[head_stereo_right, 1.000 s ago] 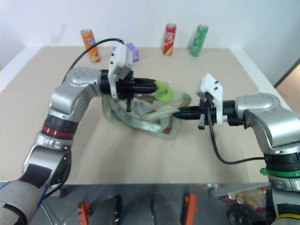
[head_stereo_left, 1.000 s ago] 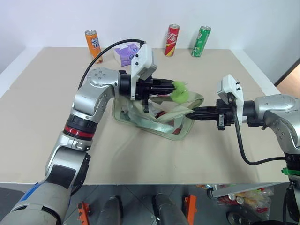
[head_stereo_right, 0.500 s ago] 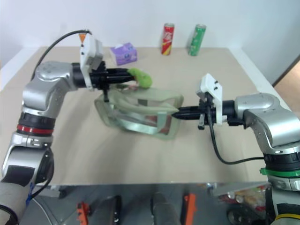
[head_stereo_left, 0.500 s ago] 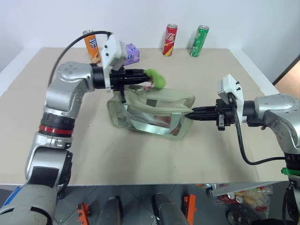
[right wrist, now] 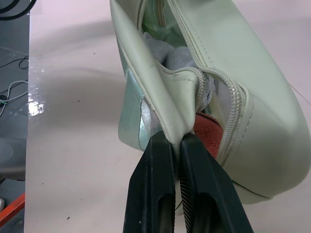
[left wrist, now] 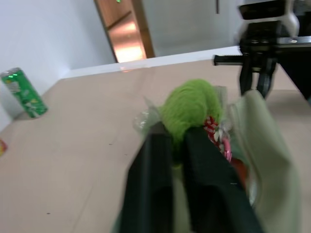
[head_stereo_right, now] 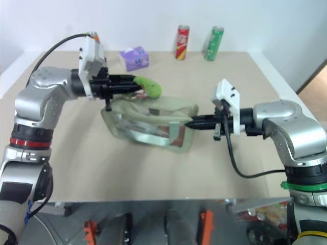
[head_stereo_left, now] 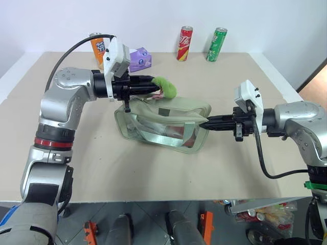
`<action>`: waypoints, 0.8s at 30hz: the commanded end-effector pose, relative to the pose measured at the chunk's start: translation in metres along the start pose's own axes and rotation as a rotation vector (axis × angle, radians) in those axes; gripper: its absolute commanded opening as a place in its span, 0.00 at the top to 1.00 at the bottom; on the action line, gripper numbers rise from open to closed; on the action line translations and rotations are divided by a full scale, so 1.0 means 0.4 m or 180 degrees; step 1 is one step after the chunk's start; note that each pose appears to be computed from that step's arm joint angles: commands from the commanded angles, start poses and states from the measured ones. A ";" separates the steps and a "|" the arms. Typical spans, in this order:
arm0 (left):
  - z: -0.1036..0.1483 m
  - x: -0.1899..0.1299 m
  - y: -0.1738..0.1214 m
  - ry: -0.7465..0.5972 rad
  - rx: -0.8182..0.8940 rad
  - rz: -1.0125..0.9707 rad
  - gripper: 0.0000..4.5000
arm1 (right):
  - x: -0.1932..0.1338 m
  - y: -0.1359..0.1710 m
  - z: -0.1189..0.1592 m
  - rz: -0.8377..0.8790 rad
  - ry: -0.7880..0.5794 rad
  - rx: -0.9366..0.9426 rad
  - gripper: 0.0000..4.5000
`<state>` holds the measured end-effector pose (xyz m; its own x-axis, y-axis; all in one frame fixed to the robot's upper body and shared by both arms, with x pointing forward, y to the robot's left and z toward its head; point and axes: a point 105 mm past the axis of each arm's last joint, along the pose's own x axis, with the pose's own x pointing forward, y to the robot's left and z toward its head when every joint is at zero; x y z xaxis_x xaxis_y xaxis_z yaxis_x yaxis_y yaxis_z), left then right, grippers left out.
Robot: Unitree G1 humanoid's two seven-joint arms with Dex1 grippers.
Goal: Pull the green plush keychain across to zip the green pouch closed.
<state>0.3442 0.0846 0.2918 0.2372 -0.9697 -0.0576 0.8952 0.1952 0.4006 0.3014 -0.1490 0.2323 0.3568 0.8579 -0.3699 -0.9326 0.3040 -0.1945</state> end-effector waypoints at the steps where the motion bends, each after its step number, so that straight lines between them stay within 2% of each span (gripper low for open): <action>1: 0.031 -0.022 -0.002 -0.0012 0.0074 -0.0006 0.55 | -0.004 0.002 0.028 -0.0001 -0.0059 -0.0151 1.00; 8: 0.052 -0.051 -0.016 -0.0070 0.0076 -0.0033 0.02 | -0.002 0.001 0.029 0.0012 -0.0060 -0.0149 1.00; 11: 0.066 -0.078 -0.010 -0.0147 -0.0016 0.0077 0.01 | 0.001 0.000 0.030 0.0023 -0.0058 -0.0147 1.00; 14: 0.088 -0.149 0.012 -0.0229 -0.0062 0.0385 0.01 | 0.004 0.000 0.030 0.0049 -0.0053 -0.0145 1.00; 16: 0.084 -0.198 0.009 -0.0130 -0.0064 0.0506 0.01 | 0.004 0.000 0.030 0.0058 -0.0048 -0.0144 1.00; 20: 0.048 -0.284 0.008 0.0129 -0.0085 0.0791 0.01 | 0.005 -0.003 0.027 0.0069 -0.0041 -0.0135 1.00; 24: -0.024 -0.339 -0.018 0.0390 -0.0382 0.0870 0.01 | 0.009 -0.004 0.025 0.0094 -0.0045 -0.0123 1.00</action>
<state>0.3162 0.2105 0.2803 0.5080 -0.8577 -0.0787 0.8386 0.4716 0.2727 0.3052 -0.1457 0.2325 0.3366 0.8641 -0.3742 -0.9401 0.2853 -0.1869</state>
